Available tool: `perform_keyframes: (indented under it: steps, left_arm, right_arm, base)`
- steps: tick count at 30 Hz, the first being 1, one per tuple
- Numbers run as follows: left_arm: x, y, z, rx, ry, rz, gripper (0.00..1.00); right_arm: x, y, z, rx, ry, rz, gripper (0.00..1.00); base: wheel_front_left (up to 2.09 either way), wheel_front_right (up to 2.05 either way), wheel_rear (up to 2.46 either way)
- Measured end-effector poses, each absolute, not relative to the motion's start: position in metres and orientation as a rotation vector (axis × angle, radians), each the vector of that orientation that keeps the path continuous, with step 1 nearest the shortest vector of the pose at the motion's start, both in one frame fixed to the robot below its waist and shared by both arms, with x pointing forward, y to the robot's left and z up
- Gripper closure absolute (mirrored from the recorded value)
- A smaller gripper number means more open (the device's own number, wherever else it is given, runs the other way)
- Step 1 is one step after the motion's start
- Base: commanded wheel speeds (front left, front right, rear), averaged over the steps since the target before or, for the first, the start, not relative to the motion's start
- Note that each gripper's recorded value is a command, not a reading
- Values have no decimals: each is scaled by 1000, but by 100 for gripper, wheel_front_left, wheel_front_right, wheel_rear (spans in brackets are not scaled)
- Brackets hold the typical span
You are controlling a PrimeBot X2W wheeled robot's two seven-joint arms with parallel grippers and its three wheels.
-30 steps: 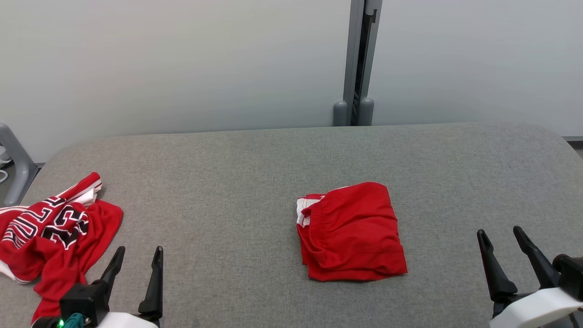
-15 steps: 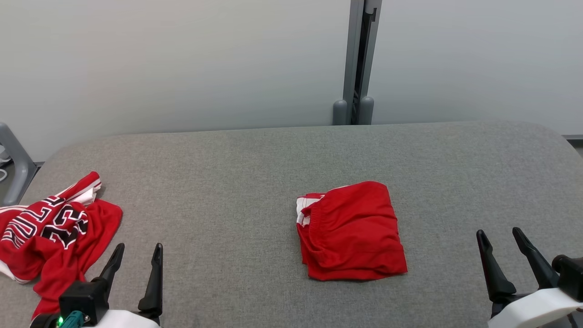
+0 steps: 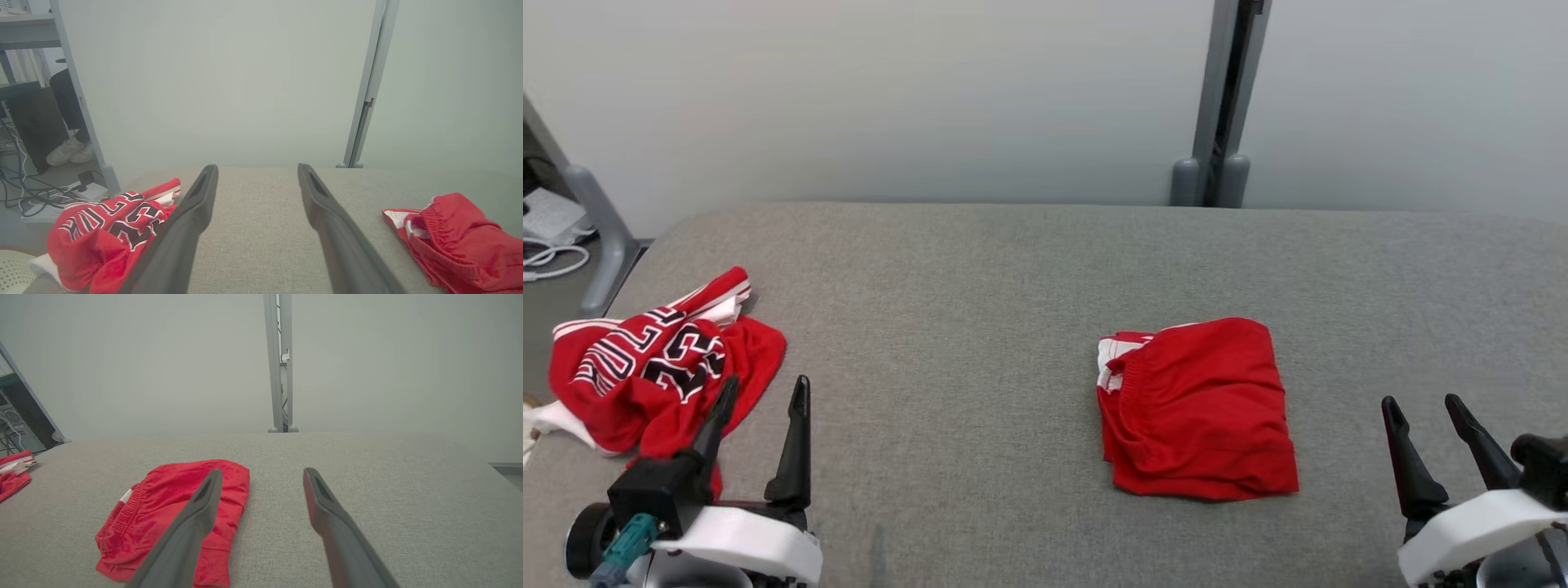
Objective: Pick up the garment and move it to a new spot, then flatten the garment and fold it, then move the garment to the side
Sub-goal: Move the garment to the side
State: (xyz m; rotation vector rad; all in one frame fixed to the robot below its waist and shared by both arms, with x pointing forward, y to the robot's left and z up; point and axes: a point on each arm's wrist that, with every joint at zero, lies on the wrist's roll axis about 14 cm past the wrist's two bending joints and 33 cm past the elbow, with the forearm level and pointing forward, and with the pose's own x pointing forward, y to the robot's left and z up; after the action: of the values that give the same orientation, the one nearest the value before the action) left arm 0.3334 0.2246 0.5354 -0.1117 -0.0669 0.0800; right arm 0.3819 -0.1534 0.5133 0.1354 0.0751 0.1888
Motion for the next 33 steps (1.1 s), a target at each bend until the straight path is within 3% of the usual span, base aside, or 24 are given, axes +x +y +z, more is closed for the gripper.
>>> perform_keyframes:
  steps: [13, 24, 25, 26, 28, 33]
  left_arm:
    - [346, 268, 545, -123, -131, 195, 0]
    - [348, 296, 555, -96, -179, 254, 0]
    - [348, 296, 554, -96, -181, 255, 0]
    - [349, 295, 553, -96, -178, 250, 0]
    - [351, 293, 551, -93, -174, 244, 0]
    - [359, 284, 544, -93, -164, 216, 0]
  right_arm:
    - [436, -90, 436, 155, 299, 328, 0]
    - [440, -70, 366, 185, 507, 335, 0]
    - [441, -69, 365, 185, 510, 338, 51]
    - [442, -67, 365, 187, 511, 341, 63]
    - [444, -66, 365, 184, 509, 348, 100]
    - [450, -64, 370, 159, 477, 372, 100]
  base:
    - [0, 0, 0]
    - [0, 0, 0]
    - [0, 0, 0]
    - [0, 0, 0]
    - [0, 0, 0]
    - [0, 0, 0]
